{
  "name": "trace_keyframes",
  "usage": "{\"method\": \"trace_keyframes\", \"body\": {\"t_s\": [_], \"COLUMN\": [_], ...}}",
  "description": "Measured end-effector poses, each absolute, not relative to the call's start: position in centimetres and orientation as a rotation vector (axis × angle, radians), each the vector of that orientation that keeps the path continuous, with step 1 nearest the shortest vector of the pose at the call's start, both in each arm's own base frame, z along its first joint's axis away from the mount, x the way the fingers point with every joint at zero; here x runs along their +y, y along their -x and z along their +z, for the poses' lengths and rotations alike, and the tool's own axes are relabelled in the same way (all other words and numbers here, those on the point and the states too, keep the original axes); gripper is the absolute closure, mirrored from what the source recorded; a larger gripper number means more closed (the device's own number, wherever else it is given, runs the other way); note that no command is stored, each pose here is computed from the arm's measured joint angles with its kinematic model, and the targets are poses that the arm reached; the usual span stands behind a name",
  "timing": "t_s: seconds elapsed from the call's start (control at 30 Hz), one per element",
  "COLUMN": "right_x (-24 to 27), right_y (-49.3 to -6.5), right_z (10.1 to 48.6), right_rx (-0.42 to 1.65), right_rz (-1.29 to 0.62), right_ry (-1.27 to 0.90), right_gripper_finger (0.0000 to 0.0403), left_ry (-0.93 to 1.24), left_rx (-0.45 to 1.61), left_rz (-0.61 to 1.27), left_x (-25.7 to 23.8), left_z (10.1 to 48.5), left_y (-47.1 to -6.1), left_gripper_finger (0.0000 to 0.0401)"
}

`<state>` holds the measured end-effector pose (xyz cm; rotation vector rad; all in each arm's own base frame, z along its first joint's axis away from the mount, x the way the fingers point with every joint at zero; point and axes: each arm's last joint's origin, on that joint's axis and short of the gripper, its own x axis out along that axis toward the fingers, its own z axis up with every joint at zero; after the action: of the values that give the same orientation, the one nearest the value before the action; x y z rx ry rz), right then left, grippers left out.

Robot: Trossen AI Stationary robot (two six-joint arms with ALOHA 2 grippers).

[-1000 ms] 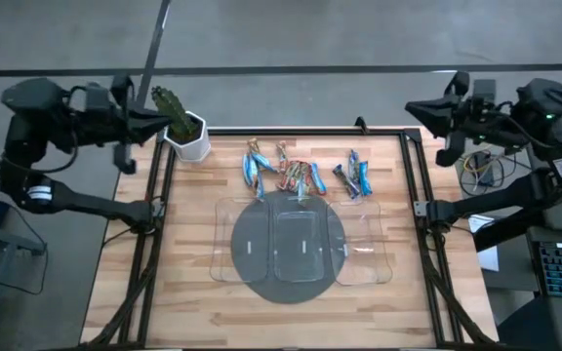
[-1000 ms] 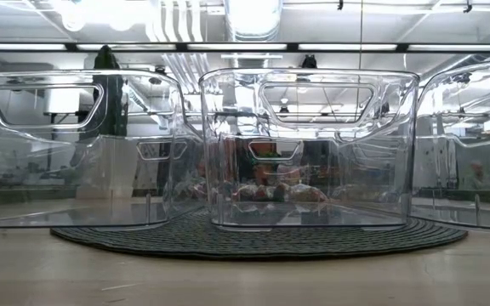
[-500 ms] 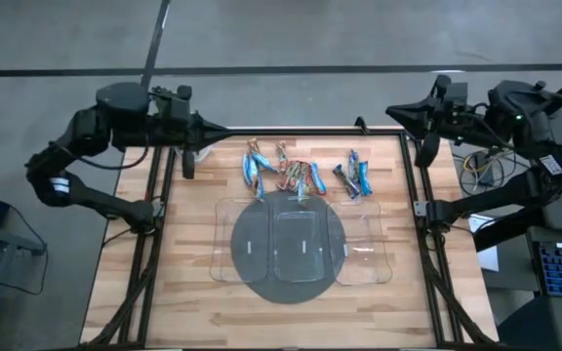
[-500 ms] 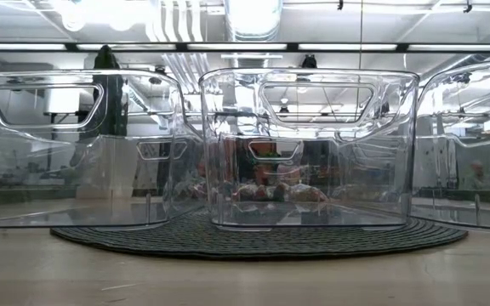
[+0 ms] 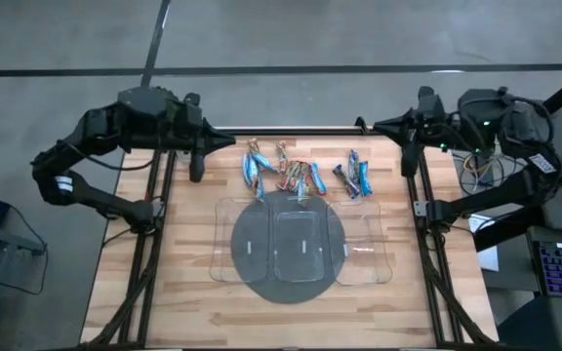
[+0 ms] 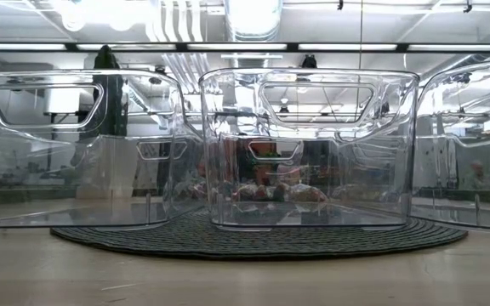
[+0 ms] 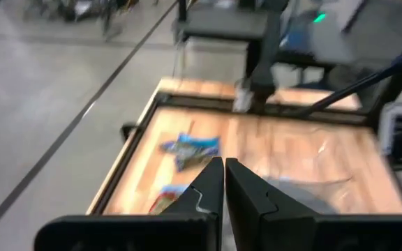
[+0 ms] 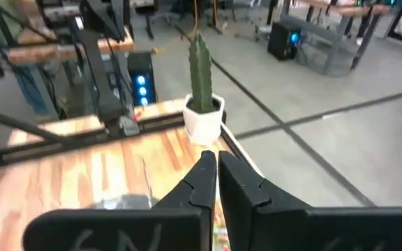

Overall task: Pick and place Granola Bars by type
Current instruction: Put the red granola bar into the left transparent bin

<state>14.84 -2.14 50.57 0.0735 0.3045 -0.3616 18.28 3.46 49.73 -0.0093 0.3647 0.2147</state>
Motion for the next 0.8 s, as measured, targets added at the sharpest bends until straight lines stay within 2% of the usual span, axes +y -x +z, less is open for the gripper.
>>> {"method": "trace_keyframes", "body": {"t_s": [0.27,0.43,0.6,0.7,0.8], "right_x": [-2.6,-2.9,-3.1,-3.2,-3.3], "right_y": [-15.3,-15.6,-15.6,-15.5,-15.3], "right_z": [48.9,48.3,48.0,47.5,46.9], "right_rx": [0.448,0.465,0.477,0.523,0.579], "right_rz": [-0.543,-0.674,-0.702,-0.720,-0.748], "right_ry": [-0.093,-0.146,-0.215,-0.275,-0.321], "right_gripper_finger": [0.0394,0.0394,0.0394,0.0380,0.0349], "left_ry": [0.022,0.016,0.016,0.016,0.016], "left_rx": [0.458,0.462,0.462,0.463,0.463], "left_rz": [0.387,0.413,0.417,0.417,0.417], "left_x": [3.9,4.0,4.0,4.0,4.0], "left_z": [48.8,48.8,48.8,48.8,48.8], "left_y": [-18.0,-18.0,-18.0,-18.0,-18.0], "left_gripper_finger": [0.0401,0.0401,0.0401,0.0401,0.0401]}}
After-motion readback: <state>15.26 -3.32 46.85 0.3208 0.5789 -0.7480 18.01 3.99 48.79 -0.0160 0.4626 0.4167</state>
